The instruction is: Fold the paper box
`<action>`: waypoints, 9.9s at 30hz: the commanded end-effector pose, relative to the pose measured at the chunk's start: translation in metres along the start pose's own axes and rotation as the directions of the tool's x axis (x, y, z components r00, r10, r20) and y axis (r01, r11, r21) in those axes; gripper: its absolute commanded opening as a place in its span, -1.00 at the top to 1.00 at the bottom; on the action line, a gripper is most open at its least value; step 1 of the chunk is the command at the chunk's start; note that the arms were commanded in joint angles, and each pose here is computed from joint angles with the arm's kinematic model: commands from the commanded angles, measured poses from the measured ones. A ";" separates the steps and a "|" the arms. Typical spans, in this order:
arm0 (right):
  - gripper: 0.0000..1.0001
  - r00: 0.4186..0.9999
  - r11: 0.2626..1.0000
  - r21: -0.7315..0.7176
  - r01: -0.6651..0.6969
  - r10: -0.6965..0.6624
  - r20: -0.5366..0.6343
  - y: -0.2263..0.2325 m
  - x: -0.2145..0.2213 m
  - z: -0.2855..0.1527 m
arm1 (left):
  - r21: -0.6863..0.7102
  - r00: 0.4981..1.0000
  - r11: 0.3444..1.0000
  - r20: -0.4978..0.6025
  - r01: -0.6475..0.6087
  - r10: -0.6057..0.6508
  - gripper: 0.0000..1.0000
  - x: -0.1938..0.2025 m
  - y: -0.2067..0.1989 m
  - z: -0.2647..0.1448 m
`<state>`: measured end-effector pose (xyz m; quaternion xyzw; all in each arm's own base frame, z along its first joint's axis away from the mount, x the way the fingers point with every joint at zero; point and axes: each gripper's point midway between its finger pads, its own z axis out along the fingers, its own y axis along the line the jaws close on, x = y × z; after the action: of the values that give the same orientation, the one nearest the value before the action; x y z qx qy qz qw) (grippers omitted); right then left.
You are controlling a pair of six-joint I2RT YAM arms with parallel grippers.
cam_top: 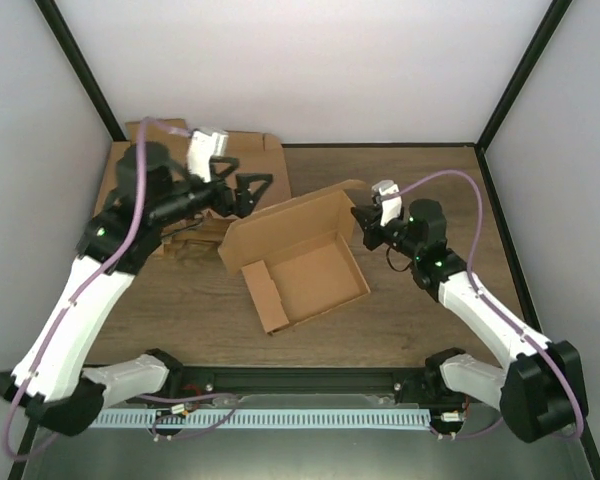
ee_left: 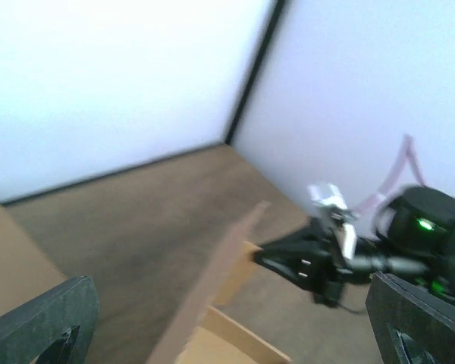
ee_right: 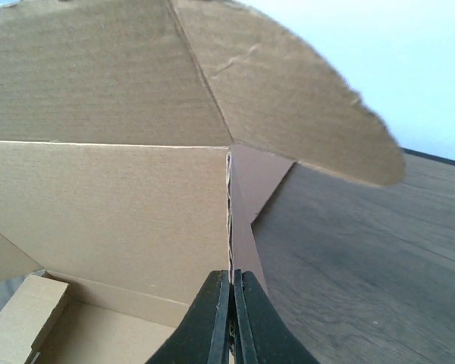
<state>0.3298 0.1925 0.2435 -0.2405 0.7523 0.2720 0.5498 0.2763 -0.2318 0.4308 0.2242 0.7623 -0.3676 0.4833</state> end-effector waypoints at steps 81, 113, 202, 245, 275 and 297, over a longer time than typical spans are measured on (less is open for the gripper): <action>0.99 0.855 0.854 0.290 -0.432 0.491 -0.169 0.025 0.079 -0.033 | -0.308 0.875 0.841 -0.047 0.445 -0.481 0.90 0.248 0.112 0.032; 0.99 0.644 0.667 0.270 -0.695 0.744 -0.181 0.060 0.108 -0.044 | -0.361 0.858 0.826 -0.118 0.432 -0.500 0.89 0.301 0.105 0.014; -0.39 0.656 0.747 0.377 -0.547 0.663 -0.362 0.062 0.113 -0.043 | -0.435 0.771 0.879 -0.486 0.194 -0.411 -0.94 0.297 0.121 0.039; 0.30 0.595 0.748 0.408 -0.523 0.663 -0.454 0.053 0.196 -0.035 | -0.415 0.646 0.732 -0.353 0.541 -0.677 0.15 0.346 0.134 0.051; -0.14 0.722 0.719 0.572 -0.396 0.628 -0.290 -0.068 0.123 -0.014 | -0.337 0.818 0.886 -0.374 0.319 -0.437 -0.39 0.244 0.149 0.154; -0.64 0.825 0.925 0.154 -0.347 0.379 -0.420 -0.075 0.044 0.088 | -0.125 0.889 0.988 -0.439 0.086 -0.133 -0.70 0.281 0.094 0.096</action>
<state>0.4025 0.1852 0.1596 -0.0835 0.9167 0.2450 0.3043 0.2771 -0.2323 0.1069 0.1818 0.9062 -0.2859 0.2531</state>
